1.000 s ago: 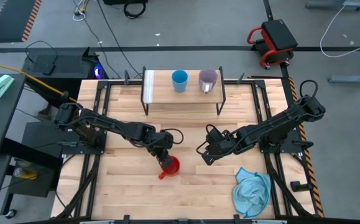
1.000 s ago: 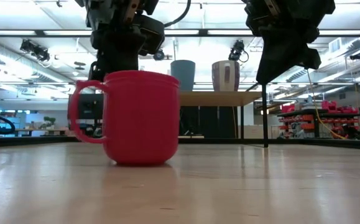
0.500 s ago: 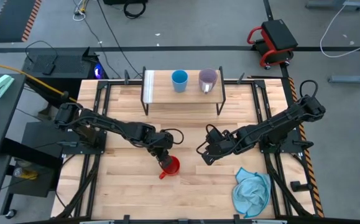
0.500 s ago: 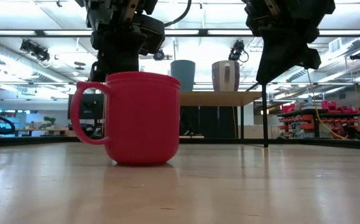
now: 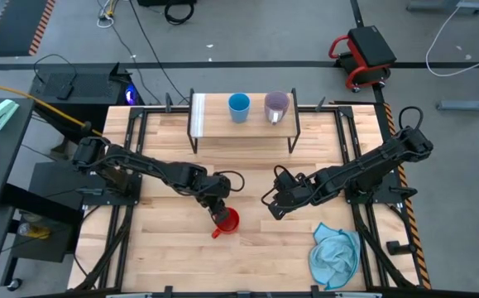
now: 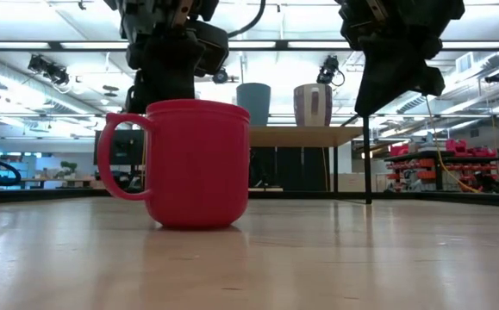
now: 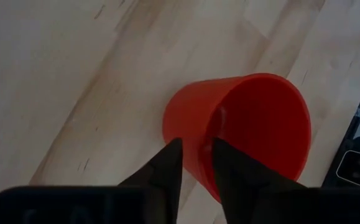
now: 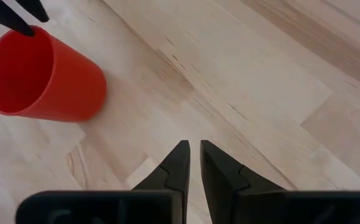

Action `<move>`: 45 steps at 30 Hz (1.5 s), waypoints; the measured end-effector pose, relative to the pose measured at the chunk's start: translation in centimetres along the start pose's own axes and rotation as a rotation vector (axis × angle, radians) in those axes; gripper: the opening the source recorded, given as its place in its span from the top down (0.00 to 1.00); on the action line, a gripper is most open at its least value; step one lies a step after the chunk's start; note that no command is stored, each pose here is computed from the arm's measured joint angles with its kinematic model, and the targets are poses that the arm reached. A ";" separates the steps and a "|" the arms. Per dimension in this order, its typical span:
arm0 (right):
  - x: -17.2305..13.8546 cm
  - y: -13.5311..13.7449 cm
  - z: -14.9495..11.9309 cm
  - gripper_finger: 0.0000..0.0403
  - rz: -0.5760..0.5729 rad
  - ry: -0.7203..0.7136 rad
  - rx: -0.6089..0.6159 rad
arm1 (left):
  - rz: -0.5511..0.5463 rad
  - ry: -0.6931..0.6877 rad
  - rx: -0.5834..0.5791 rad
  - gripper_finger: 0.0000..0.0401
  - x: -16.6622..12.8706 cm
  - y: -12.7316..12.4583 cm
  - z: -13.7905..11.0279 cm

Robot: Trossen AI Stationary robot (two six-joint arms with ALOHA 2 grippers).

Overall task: Stack small to large cups/mugs on shelf
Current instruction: Put the red cup on the shelf

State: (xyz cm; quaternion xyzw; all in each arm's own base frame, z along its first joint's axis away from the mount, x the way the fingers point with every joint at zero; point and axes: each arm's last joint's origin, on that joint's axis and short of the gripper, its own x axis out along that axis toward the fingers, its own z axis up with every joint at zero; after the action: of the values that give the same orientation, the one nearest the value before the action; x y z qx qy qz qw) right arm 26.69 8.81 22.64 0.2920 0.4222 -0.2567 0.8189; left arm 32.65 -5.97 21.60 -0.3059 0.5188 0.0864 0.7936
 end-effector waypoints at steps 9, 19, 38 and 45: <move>0.0 0.0 0.0 0.89 0.005 -0.002 0.002 | 0.024 0.020 0.007 0.76 0.0 0.3 -0.2; 0.0 0.1 0.0 0.89 0.005 -0.003 0.003 | 0.046 0.034 0.007 0.77 0.5 0.4 -0.2; -0.1 0.7 0.1 0.89 0.066 -0.031 0.014 | 0.014 0.029 -0.012 0.93 1.0 -0.2 0.3; -0.1 0.7 0.1 0.89 0.067 -0.031 0.014 | 0.033 0.031 -0.037 0.95 0.4 -0.2 0.8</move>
State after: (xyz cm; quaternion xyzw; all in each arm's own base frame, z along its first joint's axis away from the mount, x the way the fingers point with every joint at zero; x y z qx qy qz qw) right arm 27.19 9.26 23.01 0.3078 0.3976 -0.2367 0.8313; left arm 33.52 -5.77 21.60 -0.3130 0.5342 0.1042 0.7783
